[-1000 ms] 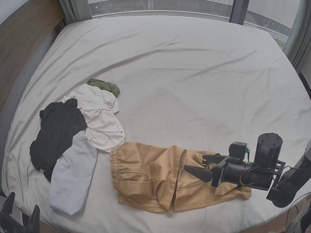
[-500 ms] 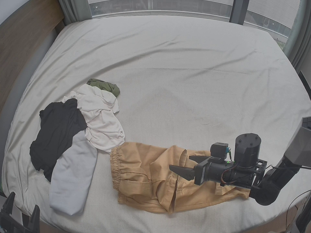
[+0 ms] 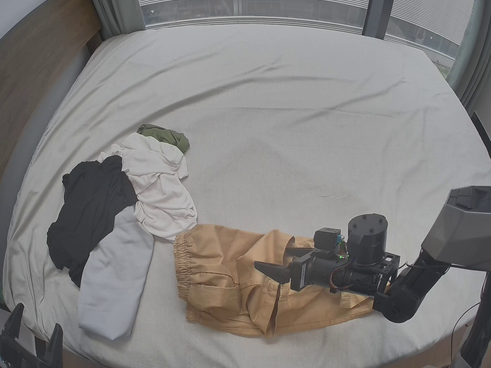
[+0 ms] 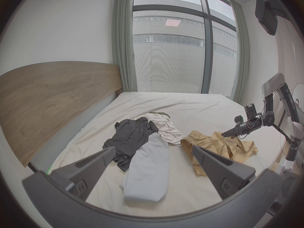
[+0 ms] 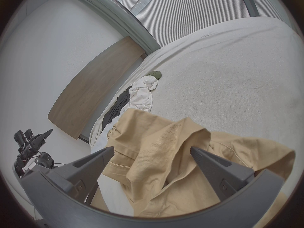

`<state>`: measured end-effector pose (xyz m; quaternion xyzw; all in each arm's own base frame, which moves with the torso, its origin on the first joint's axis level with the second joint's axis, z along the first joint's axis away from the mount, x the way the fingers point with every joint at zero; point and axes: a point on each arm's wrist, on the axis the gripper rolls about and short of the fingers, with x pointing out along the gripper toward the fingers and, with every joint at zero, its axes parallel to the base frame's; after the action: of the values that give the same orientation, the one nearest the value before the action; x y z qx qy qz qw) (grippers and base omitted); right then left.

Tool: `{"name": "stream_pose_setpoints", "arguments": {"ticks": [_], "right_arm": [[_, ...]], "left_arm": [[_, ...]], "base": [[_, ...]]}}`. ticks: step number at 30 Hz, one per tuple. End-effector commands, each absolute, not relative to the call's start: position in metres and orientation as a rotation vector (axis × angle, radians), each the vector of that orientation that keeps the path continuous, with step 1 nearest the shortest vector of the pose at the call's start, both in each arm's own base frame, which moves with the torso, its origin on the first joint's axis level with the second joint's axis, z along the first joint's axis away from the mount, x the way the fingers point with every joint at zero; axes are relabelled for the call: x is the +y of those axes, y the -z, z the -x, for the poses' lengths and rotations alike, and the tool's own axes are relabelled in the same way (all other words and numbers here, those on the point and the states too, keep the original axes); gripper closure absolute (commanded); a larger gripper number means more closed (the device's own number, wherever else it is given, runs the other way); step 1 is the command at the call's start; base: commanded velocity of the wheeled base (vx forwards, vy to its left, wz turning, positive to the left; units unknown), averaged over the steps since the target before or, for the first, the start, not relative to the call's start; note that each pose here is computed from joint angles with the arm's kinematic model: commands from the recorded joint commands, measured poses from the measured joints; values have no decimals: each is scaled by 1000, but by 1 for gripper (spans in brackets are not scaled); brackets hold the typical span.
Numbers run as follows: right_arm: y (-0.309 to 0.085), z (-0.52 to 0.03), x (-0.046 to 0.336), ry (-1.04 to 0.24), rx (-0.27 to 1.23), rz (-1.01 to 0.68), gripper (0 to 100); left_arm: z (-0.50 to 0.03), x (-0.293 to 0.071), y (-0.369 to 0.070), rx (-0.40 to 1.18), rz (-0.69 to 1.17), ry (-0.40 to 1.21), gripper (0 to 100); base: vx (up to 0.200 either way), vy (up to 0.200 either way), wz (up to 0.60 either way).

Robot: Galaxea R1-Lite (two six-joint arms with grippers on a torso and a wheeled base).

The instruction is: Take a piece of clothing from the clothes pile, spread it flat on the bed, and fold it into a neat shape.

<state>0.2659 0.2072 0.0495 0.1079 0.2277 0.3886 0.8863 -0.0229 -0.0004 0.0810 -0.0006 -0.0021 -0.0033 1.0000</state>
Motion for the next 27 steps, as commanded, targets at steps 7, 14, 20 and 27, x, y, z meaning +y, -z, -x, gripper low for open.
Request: {"name": "stream_pose_setpoints", "arguments": {"ticks": [7, 14, 20, 27], "right_arm": [[-39, -275, 212, -798, 494, -219, 0], [-36, -281, 215, -763, 485, -215, 100], [-36, -280, 213, -749, 479, -220, 100], [-48, -268, 198, -740, 451, -252, 100]], "left_arm": [[23, 0, -76, -2, 2, 6, 0], [23, 0, -76, -2, 2, 6, 0], [23, 0, -76, -2, 2, 6, 0], [23, 0, -76, -2, 2, 6, 0]], "base": [[0, 0, 0], [0, 0, 0], [0, 0, 0], [0, 0, 0]]}}
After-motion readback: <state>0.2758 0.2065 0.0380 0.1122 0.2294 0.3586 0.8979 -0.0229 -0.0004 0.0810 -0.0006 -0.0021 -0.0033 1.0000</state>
